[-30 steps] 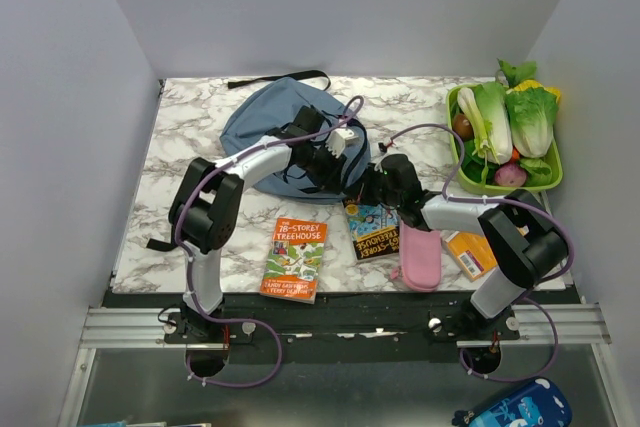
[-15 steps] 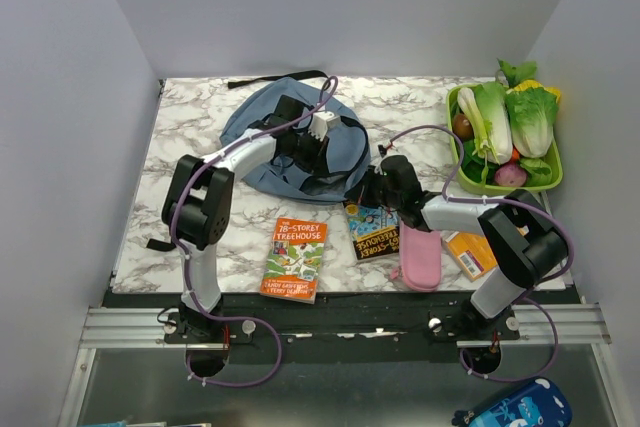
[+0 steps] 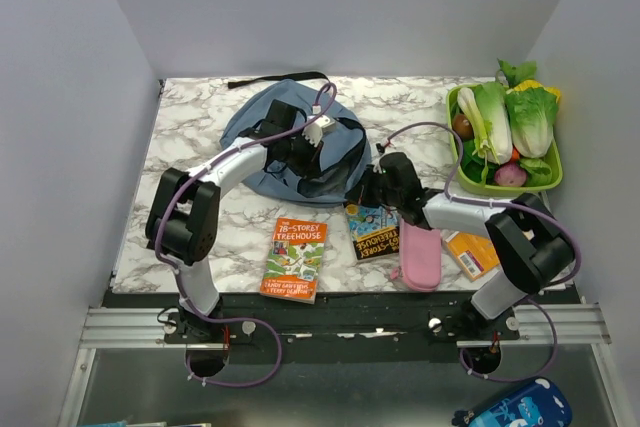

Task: Pack the student bag
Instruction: Adjust the student bag at the center of the board.

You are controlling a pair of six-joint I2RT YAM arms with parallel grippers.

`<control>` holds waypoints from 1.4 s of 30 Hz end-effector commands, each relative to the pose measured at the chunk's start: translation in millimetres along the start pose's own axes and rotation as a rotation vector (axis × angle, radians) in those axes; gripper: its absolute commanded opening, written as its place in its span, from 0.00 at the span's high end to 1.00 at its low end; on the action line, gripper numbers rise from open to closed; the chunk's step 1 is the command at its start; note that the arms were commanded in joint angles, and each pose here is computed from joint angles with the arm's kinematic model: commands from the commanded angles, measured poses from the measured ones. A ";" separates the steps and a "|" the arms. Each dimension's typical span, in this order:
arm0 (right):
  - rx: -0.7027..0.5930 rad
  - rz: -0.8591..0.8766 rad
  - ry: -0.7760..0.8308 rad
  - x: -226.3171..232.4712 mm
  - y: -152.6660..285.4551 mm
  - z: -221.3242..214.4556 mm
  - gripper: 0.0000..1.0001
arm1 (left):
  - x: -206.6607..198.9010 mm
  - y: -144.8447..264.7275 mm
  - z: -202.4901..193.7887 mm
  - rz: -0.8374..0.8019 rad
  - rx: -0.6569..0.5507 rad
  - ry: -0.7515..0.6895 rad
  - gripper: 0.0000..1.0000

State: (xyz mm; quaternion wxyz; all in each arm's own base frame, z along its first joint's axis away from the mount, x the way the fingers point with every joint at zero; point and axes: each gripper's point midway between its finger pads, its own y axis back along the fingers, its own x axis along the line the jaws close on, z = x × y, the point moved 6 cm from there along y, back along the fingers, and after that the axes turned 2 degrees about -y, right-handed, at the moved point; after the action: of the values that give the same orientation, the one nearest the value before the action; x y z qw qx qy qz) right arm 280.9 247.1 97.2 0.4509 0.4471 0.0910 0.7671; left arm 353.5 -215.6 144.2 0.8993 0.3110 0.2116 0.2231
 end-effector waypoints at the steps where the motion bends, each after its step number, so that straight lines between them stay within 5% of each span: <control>1: -0.007 -0.036 0.075 10.5 16.0 15.2 0.86 | -2.0 11.7 -4.5 0.029 -0.011 -0.048 1.00; 4: -0.051 -0.023 0.108 24.5 21.0 34.4 0.65 | -4.5 17.5 -0.5 0.039 -0.035 -0.063 1.00; 11: -0.048 0.054 0.083 53.3 22.6 57.3 0.45 | -10.9 26.5 7.5 0.033 -0.073 -0.070 1.00; 30: 0.087 0.021 -0.084 47.3 -11.2 64.4 0.43 | -33.0 48.7 18.0 -0.011 -0.136 -0.083 1.00; 37: 0.083 0.037 -0.098 51.7 -19.0 73.7 0.53 | -43.9 52.4 19.3 -0.047 -0.137 -0.091 1.00; 42: 0.109 0.055 -0.123 53.6 -17.5 69.5 0.41 | -42.0 53.3 20.2 -0.031 -0.134 -0.101 1.00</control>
State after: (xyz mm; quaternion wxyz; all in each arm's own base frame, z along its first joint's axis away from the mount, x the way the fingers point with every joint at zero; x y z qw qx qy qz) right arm 335.1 278.3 160.0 0.4220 0.4981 0.0906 0.7521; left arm 325.0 -206.8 190.5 0.9220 0.2708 0.1609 0.2252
